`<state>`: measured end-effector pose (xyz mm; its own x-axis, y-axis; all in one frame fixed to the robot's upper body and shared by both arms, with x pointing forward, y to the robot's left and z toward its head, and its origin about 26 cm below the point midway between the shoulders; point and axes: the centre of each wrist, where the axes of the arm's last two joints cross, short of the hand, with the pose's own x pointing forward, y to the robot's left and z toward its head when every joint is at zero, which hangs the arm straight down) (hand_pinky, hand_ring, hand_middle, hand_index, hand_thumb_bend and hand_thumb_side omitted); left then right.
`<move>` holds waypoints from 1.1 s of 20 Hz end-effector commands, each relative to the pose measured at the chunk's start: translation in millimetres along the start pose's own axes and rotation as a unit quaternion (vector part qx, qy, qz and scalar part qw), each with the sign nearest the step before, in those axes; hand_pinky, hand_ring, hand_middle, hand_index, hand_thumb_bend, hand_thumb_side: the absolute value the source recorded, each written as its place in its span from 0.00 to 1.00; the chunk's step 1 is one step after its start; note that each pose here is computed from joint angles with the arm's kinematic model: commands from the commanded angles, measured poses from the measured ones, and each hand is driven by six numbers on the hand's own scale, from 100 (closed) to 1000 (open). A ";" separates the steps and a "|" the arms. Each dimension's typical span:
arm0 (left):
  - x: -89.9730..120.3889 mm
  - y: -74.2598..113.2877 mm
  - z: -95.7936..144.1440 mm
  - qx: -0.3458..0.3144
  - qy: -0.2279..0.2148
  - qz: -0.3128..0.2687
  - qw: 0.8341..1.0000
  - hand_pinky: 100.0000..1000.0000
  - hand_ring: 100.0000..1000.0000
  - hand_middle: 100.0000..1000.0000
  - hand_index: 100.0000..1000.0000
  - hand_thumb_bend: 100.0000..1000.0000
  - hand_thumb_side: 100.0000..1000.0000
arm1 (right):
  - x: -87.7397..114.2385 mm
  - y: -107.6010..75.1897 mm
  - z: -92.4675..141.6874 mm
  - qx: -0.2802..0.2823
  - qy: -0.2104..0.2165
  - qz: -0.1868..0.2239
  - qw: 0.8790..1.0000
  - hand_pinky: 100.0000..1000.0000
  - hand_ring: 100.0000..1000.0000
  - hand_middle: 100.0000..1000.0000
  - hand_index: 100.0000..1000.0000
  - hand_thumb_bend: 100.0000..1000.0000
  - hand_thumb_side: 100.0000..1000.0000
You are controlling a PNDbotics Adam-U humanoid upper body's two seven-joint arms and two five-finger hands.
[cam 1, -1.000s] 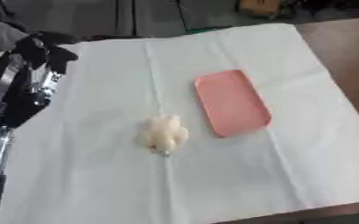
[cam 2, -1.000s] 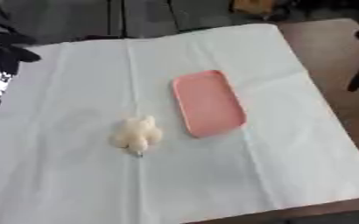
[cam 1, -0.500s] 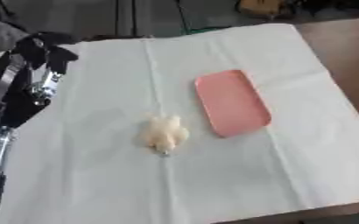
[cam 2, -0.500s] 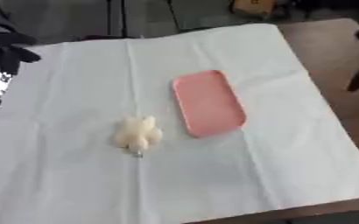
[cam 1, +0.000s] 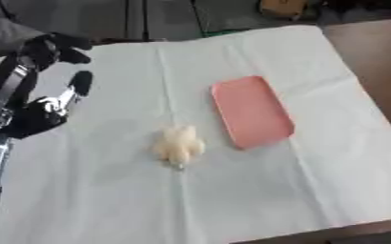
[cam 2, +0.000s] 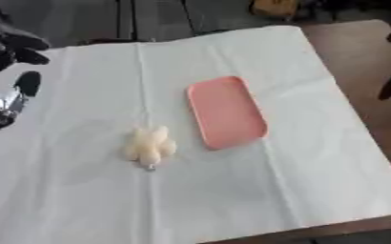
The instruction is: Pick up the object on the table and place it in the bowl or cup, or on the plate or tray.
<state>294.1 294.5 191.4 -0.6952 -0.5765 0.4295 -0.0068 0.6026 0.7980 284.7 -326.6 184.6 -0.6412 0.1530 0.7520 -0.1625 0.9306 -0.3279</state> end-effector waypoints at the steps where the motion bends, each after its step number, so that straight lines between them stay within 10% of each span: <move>1: 8.3 13.4 -5.6 -0.056 -0.024 -0.069 0.996 0.77 0.73 0.73 0.85 0.38 0.56 | 7.0 -4.1 -3.0 0.006 -0.009 0.014 1.000 0.31 0.32 0.72 0.65 0.00 0.67; 12: 10.6 7.2 -57.7 -0.309 -0.081 -0.295 0.900 0.83 0.82 0.75 0.86 0.63 0.73 | 6.0 -2.4 -3.5 0.015 -0.008 0.011 1.000 0.31 0.32 0.72 0.65 0.00 0.67; 22: -45.5 -51.2 -74.0 -0.316 0.002 -0.332 0.889 0.83 0.82 0.74 0.86 0.66 0.73 | 5.3 -1.8 -3.6 0.015 -0.007 0.007 1.000 0.31 0.32 0.72 0.65 0.00 0.67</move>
<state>373.9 247.1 159.9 -0.7041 -0.6827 -0.1951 0.0138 -0.2879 0.9576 285.0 -325.0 184.0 -0.6380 0.1502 0.7553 -0.1789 0.9251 -0.3350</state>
